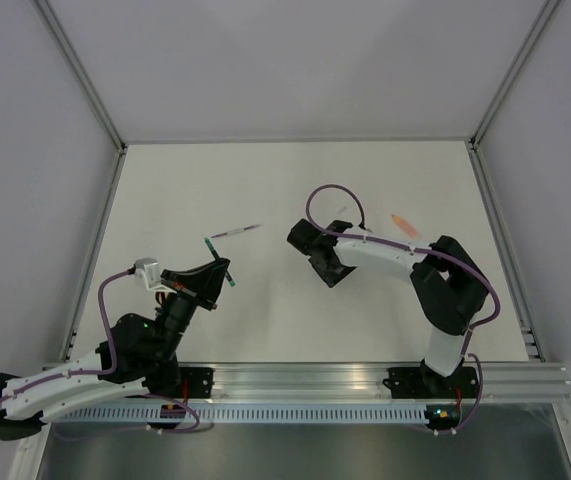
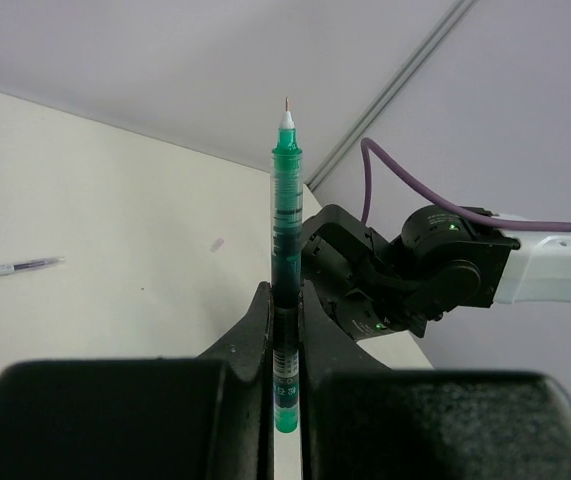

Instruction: Insert the pens into the pen caps

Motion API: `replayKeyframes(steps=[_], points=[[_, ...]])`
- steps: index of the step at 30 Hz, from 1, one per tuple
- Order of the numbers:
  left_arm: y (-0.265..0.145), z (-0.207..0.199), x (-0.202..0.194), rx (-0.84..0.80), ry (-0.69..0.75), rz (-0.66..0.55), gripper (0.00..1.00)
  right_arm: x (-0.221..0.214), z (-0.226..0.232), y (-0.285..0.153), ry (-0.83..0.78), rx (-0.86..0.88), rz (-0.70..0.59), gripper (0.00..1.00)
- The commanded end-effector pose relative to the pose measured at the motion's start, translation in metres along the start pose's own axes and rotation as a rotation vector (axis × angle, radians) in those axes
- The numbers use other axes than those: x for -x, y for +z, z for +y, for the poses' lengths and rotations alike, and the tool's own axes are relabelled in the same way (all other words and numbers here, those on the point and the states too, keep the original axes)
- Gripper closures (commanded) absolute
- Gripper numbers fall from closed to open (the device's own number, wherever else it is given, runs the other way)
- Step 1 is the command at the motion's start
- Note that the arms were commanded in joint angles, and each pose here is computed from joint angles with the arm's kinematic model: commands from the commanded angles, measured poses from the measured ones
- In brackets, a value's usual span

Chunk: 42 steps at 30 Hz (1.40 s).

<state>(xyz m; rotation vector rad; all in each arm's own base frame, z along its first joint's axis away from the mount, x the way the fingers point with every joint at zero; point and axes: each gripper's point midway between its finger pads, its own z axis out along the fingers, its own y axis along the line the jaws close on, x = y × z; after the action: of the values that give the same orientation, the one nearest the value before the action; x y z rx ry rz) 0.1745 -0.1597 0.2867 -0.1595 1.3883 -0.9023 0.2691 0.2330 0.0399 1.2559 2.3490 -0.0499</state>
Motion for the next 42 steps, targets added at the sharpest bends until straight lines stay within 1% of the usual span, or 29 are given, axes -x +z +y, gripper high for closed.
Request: replayKeyframes(steps=[1, 4, 9, 13, 16, 17, 21, 24, 33, 37, 40, 42], points=[[-0.001, 0.005, 0.000, 0.021, -0.002, -0.004, 0.98, 0.004, 0.019, 0.005, 0.032, 0.063, -0.005, 0.49], [-0.001, 0.004, 0.000, 0.018, -0.004, -0.004, 0.98, 0.001, 0.022, 0.013, 0.035, 0.059, 0.004, 0.49], [-0.001, 0.005, 0.000, 0.019, -0.004, -0.004, 0.98, -0.020, 0.020, 0.030, 0.007, 0.020, 0.082, 0.52], [-0.002, 0.005, 0.001, 0.018, -0.006, -0.006, 0.98, -0.023, 0.012, 0.037, -0.015, -0.011, 0.079, 0.53], [-0.002, 0.004, 0.002, 0.016, -0.010, -0.007, 0.98, -0.023, 0.005, 0.041, -0.021, -0.027, 0.073, 0.58], [-0.002, 0.004, 0.001, 0.017, -0.011, -0.006, 0.98, -0.023, 0.003, 0.042, -0.020, -0.033, 0.075, 0.61], [-0.002, 0.006, 0.003, 0.021, -0.014, -0.010, 0.98, -0.022, -0.006, 0.049, -0.038, -0.048, 0.083, 0.68], [-0.003, 0.006, 0.003, 0.022, -0.020, -0.012, 0.98, -0.017, -0.012, 0.054, -0.053, -0.046, 0.085, 0.73], [-0.003, 0.007, 0.005, 0.027, -0.024, -0.016, 0.98, -0.017, -0.011, 0.061, -0.073, -0.011, 0.123, 0.73], [-0.003, 0.007, 0.004, 0.029, -0.023, -0.015, 0.98, -0.019, -0.001, 0.061, -0.100, 0.039, 0.134, 0.77], [-0.003, 0.008, 0.004, 0.031, -0.022, -0.015, 0.98, -0.017, 0.001, 0.063, -0.157, 0.066, 0.114, 0.82], [-0.003, 0.007, 0.004, 0.030, -0.022, -0.014, 0.98, -0.016, 0.004, 0.065, -0.194, 0.098, 0.098, 0.97]])
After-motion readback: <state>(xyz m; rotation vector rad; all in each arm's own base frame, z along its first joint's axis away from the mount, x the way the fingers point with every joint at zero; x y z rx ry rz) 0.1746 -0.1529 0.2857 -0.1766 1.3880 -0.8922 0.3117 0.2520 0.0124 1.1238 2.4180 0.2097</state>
